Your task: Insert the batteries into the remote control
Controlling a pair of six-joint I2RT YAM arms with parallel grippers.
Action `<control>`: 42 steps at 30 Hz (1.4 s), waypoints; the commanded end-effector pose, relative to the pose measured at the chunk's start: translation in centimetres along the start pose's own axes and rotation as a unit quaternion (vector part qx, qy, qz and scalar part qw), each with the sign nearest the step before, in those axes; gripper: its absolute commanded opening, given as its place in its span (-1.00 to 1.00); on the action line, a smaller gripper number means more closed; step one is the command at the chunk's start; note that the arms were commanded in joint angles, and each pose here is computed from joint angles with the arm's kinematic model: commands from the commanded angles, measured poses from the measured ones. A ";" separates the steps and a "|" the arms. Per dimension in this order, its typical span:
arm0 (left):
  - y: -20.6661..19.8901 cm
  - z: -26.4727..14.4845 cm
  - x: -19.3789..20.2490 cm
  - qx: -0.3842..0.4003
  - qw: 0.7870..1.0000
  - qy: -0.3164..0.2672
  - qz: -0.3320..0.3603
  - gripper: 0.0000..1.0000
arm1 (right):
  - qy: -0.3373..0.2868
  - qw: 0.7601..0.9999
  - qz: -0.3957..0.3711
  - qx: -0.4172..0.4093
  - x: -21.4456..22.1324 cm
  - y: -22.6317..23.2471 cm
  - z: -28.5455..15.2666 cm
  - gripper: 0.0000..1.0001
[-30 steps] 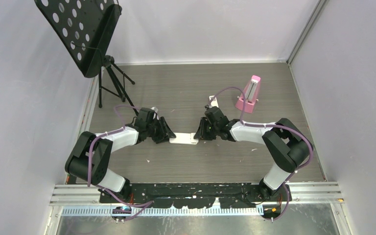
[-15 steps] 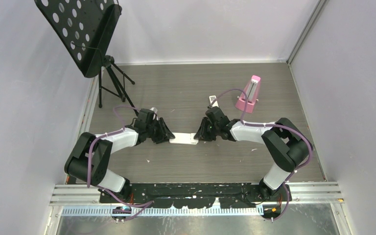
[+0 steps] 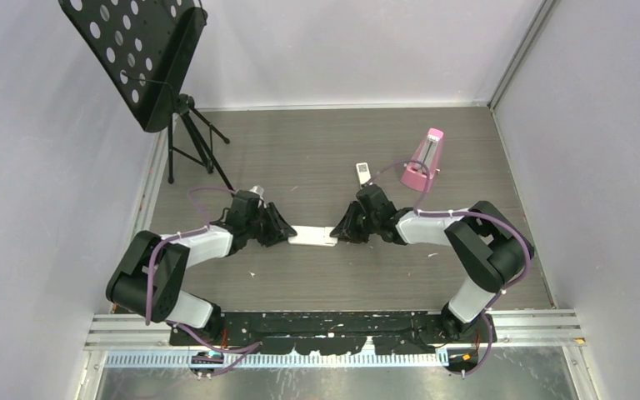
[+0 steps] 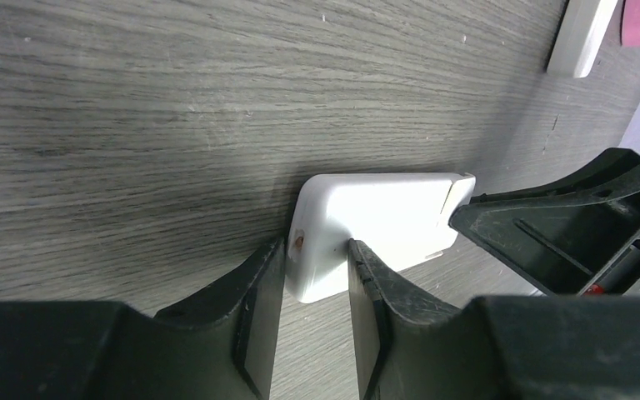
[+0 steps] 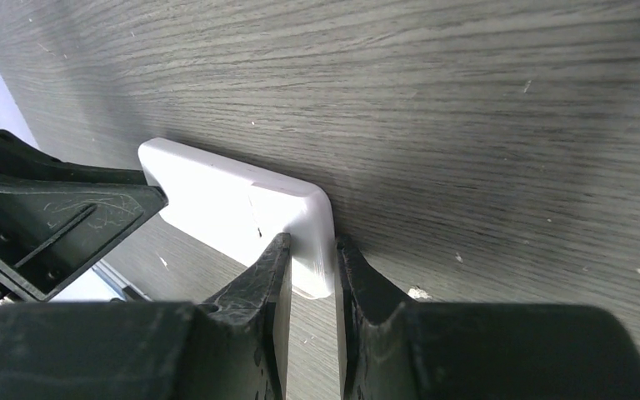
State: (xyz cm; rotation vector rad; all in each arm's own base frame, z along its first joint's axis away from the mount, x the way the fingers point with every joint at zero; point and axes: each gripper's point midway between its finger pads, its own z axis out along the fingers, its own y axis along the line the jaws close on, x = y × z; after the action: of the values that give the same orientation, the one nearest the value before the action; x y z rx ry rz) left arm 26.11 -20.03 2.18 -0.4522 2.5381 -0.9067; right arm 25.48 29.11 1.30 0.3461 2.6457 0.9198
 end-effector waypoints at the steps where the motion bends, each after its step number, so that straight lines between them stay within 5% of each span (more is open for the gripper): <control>1: 3.6 0.3 6.1 -0.053 0.994 0.088 -0.027 -0.28 | 0.142 0.987 0.039 0.072 8.9 -5.1 0.1 -0.58; 12: 4.8 0.1 6.5 -0.055 0.994 0.057 -0.070 -0.33 | 0.101 0.991 0.054 0.074 8.2 -5.2 -2.2 -0.76; 25: 6.1 -0.7 5.5 -0.097 0.994 0.035 -0.025 0.06 | 0.045 0.991 0.002 0.126 6.3 -7.0 -3.7 -0.10; 34: 6.2 -1.5 4.5 -0.121 0.992 0.027 0.020 0.28 | 0.011 0.992 0.008 0.124 5.0 -6.5 -4.0 -0.03; 42: 6.5 -1.6 4.6 -0.128 0.991 0.034 0.030 0.43 | -0.021 0.992 0.023 0.120 4.2 -6.5 -4.9 0.29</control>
State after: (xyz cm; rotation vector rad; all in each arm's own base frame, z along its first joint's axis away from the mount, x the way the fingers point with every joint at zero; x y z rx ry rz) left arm 25.50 -20.82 3.73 -0.3989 2.4569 -0.9045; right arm 20.38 27.24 3.00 0.4035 2.6696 0.8748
